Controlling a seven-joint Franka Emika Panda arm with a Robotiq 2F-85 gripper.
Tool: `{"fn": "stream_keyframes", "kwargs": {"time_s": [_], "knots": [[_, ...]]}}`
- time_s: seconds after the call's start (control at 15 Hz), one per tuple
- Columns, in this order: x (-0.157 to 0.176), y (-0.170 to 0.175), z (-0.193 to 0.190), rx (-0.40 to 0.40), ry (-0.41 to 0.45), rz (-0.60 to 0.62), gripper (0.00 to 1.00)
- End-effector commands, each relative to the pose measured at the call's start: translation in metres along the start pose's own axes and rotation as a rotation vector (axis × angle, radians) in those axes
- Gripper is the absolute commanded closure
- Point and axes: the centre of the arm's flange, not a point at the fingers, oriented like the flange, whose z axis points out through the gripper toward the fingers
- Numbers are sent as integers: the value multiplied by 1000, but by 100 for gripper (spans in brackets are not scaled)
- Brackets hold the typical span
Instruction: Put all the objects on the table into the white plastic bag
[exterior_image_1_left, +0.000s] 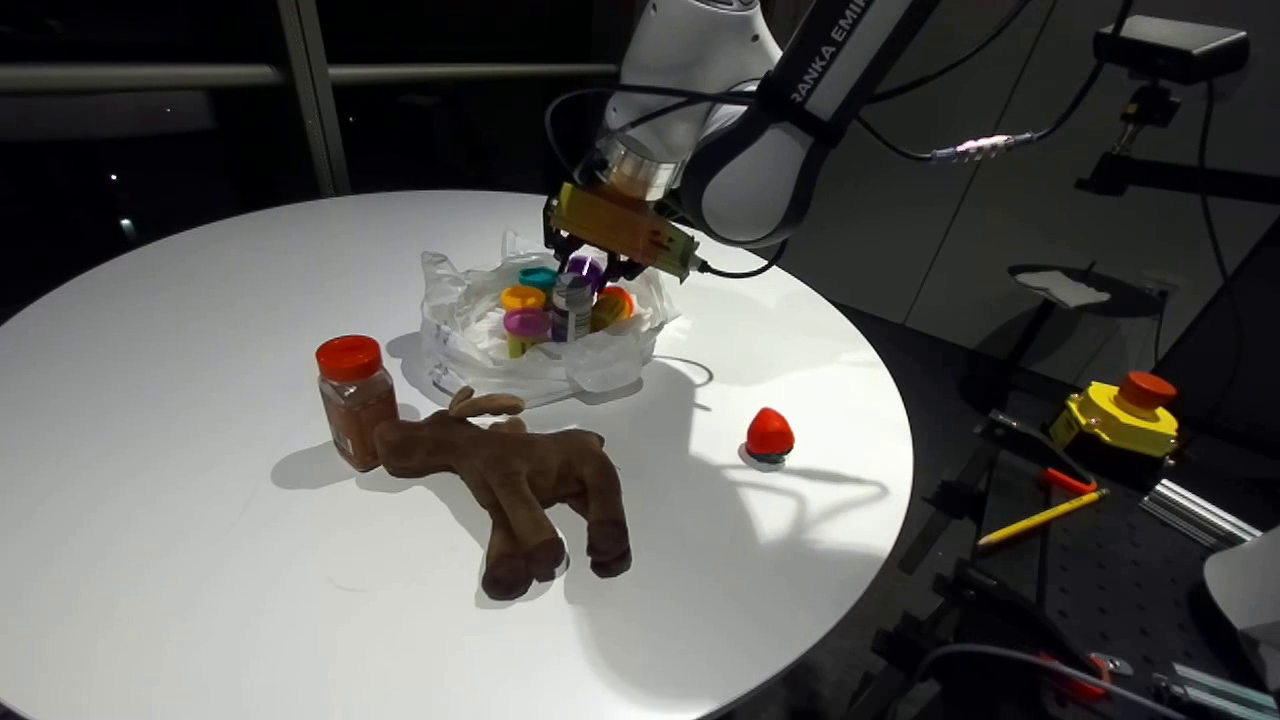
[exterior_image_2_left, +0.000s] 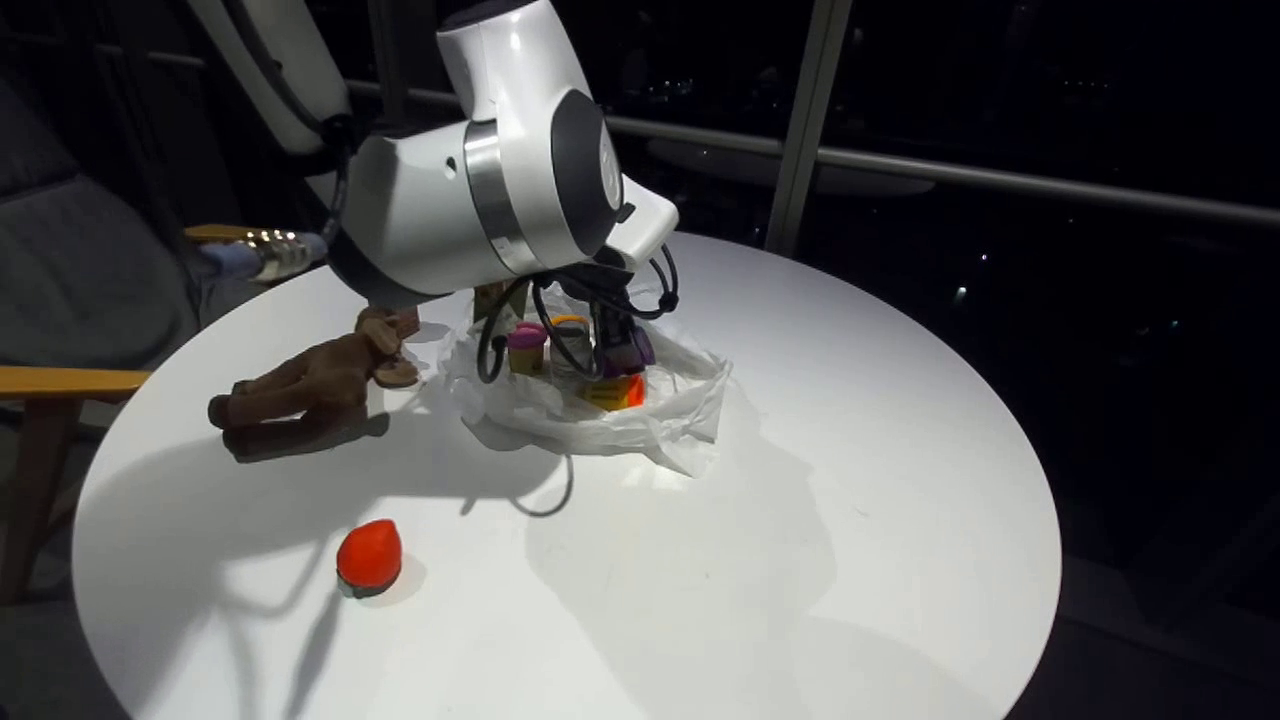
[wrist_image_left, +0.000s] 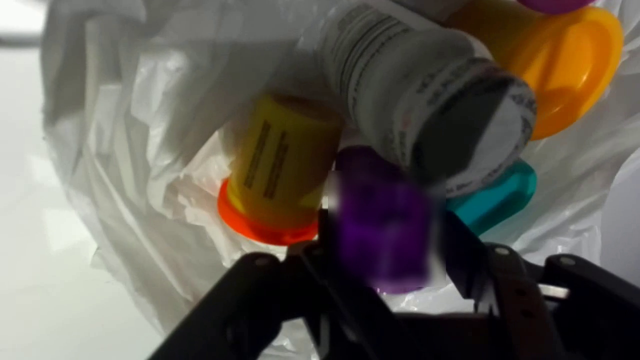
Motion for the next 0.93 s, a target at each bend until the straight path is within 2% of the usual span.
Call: {"fn": "stream_keyframes", "kwargs": {"time_s": [0.0,0.13,0.33,0.47,0.53,0.73,0.87], "knots": [[18,-10,-8,35,22,-7,17],[23,-12,-28,57,37,-3,0],[22,-14,-66,74,46,12,0],[14,-12,-92,56,24,20,0],[7,-8,-105,39,-2,26,0],[-13,17,-136,-49,-5,26,0],[-27,38,-150,-119,-53,18,0]]}}
